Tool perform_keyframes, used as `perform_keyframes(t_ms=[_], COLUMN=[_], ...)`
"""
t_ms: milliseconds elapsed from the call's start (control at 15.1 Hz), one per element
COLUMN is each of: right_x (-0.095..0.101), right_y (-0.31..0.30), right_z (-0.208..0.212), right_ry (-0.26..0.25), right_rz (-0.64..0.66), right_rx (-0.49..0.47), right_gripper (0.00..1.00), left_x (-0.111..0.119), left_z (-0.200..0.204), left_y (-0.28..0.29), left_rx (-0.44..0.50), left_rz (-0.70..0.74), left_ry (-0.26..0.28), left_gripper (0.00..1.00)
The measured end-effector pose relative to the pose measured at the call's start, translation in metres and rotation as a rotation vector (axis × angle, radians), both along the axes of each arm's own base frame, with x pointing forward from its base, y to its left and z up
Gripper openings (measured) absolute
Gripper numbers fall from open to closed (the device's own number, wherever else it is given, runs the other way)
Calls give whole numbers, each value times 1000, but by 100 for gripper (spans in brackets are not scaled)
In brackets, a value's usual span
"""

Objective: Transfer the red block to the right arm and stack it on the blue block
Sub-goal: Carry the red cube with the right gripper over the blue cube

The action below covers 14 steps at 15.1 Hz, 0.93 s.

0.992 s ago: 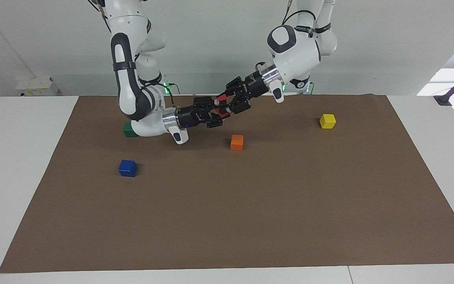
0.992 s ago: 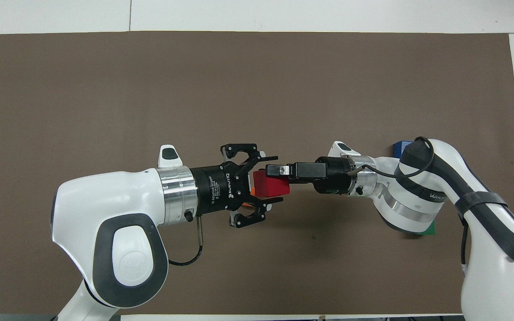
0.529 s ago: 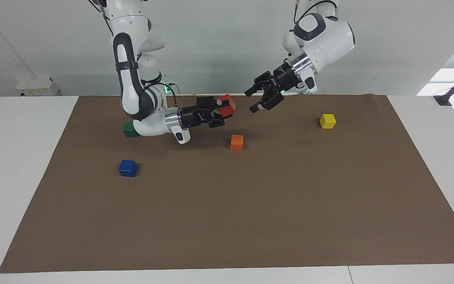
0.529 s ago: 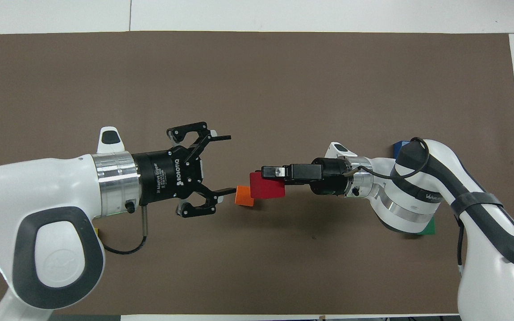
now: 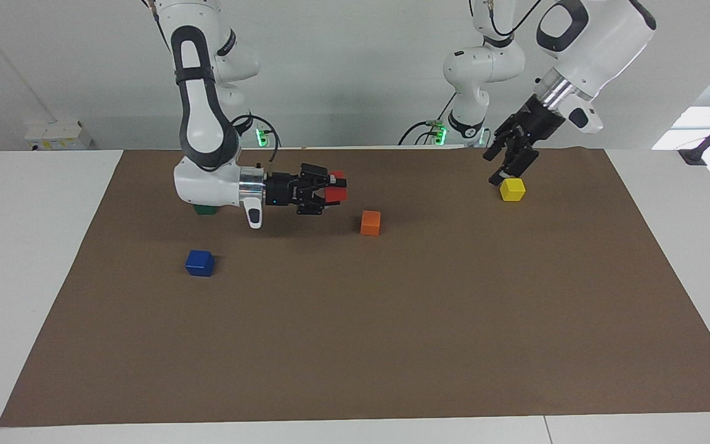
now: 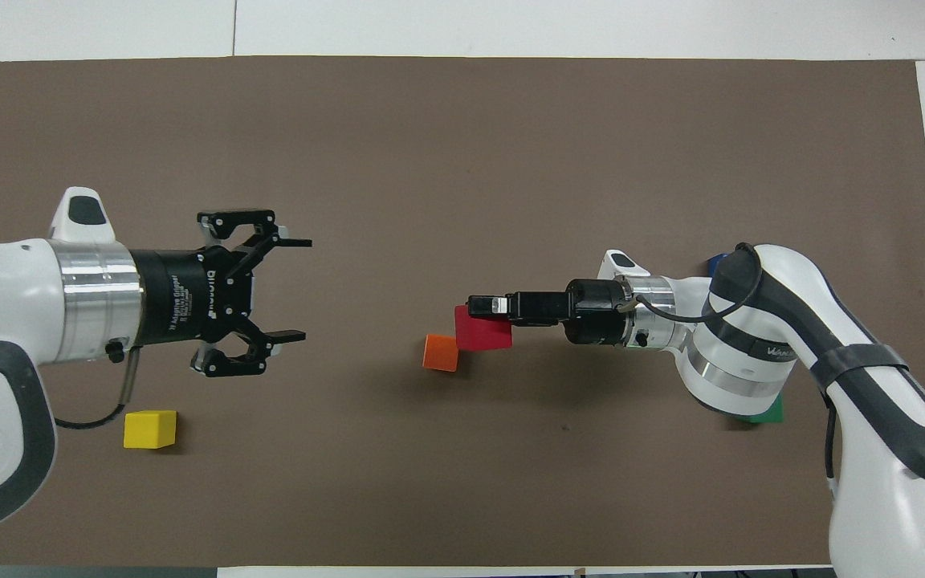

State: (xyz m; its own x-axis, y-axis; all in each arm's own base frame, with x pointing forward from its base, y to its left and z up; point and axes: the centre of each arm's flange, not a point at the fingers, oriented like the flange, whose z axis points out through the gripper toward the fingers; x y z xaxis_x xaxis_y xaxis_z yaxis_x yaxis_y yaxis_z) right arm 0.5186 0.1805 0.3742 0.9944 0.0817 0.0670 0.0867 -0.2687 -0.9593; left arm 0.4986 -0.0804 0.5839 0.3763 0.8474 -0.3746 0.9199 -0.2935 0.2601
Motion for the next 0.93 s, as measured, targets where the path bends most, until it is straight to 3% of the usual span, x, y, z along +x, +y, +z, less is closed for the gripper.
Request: perform_keyframes(t_ms=[265, 661, 926], right_x=[20, 42, 51], right_y=[-44, -95, -121], right_z=[33, 51, 43], right_ry=[-40, -85, -44], right_rz=[88, 127, 40], right_rx=[-350, -858, -1109], right_gripper=[60, 60, 60], left_x=[9, 14, 16], left_z=[14, 20, 42], left_y=[62, 66, 66], left_rx=[185, 384, 466], left_rz=[-197, -588, -855], left_ry=[-53, -64, -47], left_gripper=[100, 100, 100])
